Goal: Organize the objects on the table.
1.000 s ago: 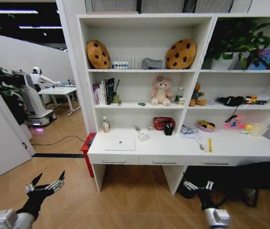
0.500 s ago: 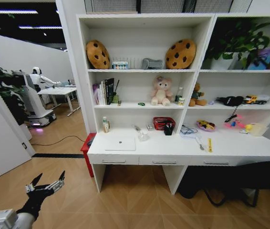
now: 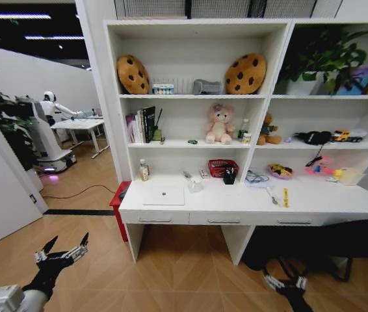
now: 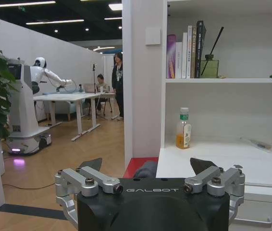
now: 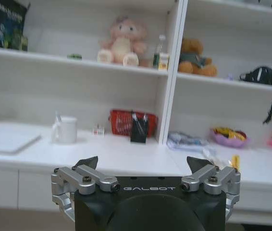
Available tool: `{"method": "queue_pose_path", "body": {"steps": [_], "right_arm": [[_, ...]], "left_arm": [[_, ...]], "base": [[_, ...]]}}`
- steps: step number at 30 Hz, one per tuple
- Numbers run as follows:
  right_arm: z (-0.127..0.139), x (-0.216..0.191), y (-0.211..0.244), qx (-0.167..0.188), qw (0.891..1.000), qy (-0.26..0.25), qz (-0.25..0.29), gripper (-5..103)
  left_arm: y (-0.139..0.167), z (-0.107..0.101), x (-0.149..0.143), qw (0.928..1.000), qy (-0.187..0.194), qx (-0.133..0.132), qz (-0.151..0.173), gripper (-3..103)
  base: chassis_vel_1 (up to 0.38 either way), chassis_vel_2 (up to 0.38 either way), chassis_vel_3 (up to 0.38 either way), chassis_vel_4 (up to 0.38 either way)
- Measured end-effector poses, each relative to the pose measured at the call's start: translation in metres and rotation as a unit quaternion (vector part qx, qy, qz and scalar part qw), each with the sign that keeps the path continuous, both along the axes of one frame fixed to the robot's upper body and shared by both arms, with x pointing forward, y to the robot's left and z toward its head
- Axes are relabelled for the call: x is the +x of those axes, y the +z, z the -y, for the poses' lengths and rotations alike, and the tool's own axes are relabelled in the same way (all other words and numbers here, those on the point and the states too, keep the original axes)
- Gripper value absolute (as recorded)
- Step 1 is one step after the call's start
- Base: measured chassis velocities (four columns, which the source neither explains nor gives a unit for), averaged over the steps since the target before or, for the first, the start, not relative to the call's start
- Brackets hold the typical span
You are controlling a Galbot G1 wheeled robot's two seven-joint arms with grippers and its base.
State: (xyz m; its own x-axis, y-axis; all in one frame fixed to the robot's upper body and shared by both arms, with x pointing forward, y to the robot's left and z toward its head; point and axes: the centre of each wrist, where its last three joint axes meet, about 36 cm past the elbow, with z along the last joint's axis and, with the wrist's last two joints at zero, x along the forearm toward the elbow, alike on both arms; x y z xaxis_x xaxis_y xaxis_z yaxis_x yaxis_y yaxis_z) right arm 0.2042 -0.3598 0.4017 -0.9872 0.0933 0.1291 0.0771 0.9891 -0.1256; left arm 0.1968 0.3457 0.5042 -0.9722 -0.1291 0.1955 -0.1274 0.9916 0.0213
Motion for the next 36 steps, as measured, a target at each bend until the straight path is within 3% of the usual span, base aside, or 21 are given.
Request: {"method": "queue_pose_path", "body": {"steps": [7, 29, 36], "right_arm": [[-0.013, 0.020, 0.048, -0.009, 0.999, 0.024, 0.026, 100], [-0.028, 0.015, 0.043, 0.006, 0.999, 0.016, 0.027, 100], [-0.025, 0.014, 0.036, 0.006, 1.000, 0.014, 0.022, 100]], "left_arm": [[0.000, 0.000, 0.000, 1.0000, 0.000, 0.000, 0.000, 100], [0.001, 0.001, 0.000, 1.0000, 0.000, 0.000, 0.001, 100], [0.024, 0.011, -0.012, 0.9982, 0.048, 0.026, 0.023, 100]], "base": [[0.000, 0.000, 0.000, 0.000], [0.000, 0.000, 0.000, 0.000], [0.000, 0.000, 0.000, 0.000]]}}
